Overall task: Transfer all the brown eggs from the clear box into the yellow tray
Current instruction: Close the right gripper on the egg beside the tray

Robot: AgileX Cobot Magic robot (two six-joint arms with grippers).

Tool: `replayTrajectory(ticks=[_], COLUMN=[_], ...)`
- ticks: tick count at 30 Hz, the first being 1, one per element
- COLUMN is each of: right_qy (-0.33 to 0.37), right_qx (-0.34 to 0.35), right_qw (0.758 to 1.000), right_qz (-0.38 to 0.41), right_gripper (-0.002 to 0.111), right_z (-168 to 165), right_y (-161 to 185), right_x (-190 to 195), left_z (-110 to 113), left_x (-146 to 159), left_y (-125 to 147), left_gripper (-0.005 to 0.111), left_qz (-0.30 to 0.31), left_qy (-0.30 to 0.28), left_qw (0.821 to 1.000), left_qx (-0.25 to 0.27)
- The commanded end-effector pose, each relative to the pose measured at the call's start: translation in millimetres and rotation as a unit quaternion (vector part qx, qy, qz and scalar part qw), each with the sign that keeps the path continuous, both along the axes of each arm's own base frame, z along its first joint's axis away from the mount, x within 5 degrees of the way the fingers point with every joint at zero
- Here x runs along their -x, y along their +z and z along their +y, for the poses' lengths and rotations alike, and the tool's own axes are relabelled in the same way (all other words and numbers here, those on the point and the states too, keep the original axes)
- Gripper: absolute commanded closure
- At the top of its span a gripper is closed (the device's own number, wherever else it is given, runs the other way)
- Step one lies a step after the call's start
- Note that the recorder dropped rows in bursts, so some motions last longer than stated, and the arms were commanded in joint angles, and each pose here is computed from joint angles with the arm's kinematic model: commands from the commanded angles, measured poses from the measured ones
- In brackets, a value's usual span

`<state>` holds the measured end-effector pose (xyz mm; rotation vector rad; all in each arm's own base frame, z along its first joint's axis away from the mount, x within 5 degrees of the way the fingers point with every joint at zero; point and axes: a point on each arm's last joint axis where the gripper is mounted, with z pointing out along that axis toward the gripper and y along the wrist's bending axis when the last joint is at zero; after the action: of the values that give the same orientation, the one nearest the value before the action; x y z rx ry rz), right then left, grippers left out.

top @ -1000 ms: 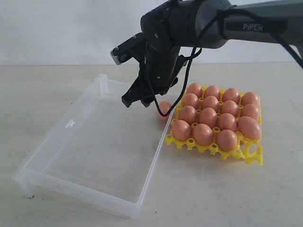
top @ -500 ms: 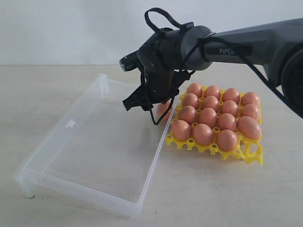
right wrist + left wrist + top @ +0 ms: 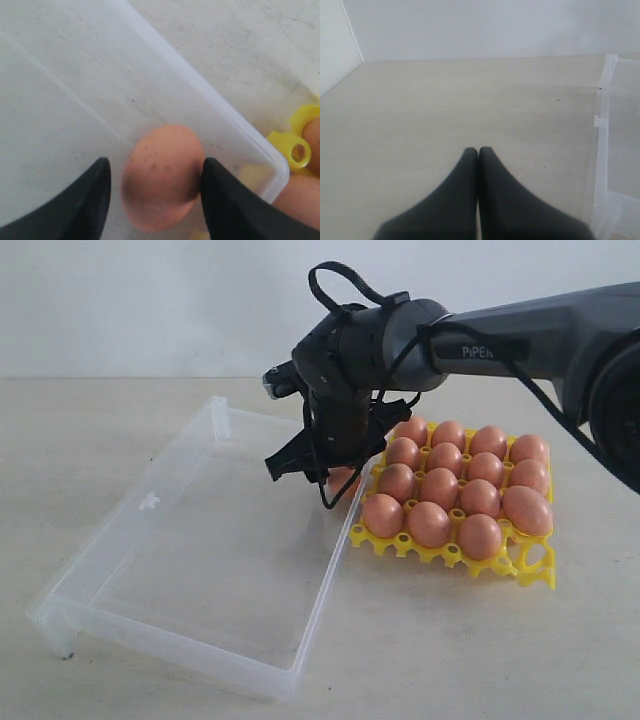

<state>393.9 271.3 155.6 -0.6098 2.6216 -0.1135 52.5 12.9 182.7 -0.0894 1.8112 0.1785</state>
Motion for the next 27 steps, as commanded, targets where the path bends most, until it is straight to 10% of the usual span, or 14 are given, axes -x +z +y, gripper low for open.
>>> replayTrajectory(ticks=[1,27], right_qy=[-0.003,-0.008], right_qx=[-0.006,-0.014], right_qw=[1.0,0.997], right_qz=[-0.003,0.073], right_gripper=[0.056,0.056], right_z=[-1.1,-13.7], right_y=[1.8,-30.5], right_x=[-2.0,-6.7], left_z=[-0.1,-0.1], left_x=[-0.1,-0.1], left_y=[1.1,1.1], left_gripper=[0.111,0.111], left_qz=[0.0,0.0], left_qy=[-0.002,-0.002], left_qw=[1.0,1.0], left_qx=[-0.003,-0.003])
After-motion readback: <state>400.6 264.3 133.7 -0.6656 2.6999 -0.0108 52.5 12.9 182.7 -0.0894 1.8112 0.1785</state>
